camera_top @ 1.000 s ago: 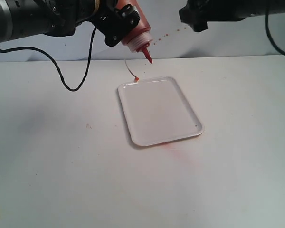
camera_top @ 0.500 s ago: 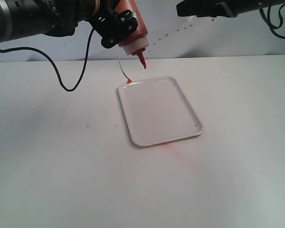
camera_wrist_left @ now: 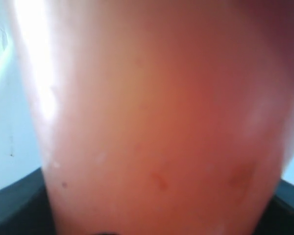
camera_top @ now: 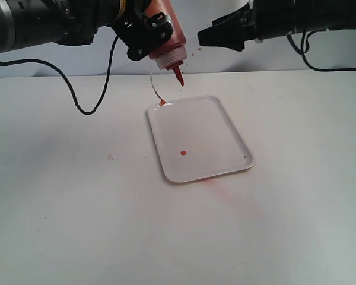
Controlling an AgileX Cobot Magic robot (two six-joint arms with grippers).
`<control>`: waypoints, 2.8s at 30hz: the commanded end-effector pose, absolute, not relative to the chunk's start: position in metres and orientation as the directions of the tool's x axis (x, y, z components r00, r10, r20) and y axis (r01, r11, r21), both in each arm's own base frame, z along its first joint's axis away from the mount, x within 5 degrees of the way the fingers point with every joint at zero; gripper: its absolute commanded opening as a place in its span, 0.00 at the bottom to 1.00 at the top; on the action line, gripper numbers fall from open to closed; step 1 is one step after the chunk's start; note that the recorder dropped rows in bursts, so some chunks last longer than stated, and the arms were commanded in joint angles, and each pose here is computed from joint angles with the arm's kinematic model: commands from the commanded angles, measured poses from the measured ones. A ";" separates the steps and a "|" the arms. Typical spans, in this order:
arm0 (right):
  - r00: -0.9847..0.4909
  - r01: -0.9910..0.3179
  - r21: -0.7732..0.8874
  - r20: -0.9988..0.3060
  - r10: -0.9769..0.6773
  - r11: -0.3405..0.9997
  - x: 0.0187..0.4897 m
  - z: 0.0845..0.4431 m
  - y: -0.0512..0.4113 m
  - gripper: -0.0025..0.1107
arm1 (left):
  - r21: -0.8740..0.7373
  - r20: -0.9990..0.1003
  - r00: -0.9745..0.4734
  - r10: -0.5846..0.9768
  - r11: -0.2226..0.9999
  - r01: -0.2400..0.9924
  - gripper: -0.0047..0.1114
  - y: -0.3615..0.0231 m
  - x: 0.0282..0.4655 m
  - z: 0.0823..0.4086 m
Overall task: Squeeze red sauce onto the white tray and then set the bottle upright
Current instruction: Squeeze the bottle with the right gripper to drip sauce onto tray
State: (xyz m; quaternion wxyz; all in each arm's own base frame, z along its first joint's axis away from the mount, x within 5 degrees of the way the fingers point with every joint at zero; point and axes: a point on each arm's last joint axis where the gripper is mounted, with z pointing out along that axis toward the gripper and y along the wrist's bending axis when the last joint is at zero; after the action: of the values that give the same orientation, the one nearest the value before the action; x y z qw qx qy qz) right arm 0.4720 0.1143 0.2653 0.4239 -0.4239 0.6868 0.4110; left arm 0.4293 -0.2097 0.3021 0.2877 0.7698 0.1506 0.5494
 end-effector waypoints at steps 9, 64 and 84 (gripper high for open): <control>-0.220 -0.955 0.145 -0.932 -0.288 0.259 0.486 0.285 0.152 0.86 | 0.631 0.749 0.331 0.574 -0.770 -0.094 0.04 -0.209 0.427 0.315; -0.278 -0.949 0.228 -0.932 -0.234 0.218 0.488 0.276 0.197 0.47 | 0.649 0.732 0.345 0.587 -0.754 -0.095 0.04 -0.210 0.427 0.314; -0.274 -0.947 0.222 -0.936 -0.223 0.231 0.490 0.277 0.197 0.45 | 0.646 0.735 0.345 0.584 -0.757 -0.097 0.04 -0.210 0.427 0.314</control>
State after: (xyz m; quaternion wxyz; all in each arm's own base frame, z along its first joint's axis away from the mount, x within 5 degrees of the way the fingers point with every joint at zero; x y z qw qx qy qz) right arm 0.4897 0.1986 0.2740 0.4106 -0.4334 0.6666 0.4463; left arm 0.4291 -0.2107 0.3018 0.2995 0.7707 0.1526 0.5413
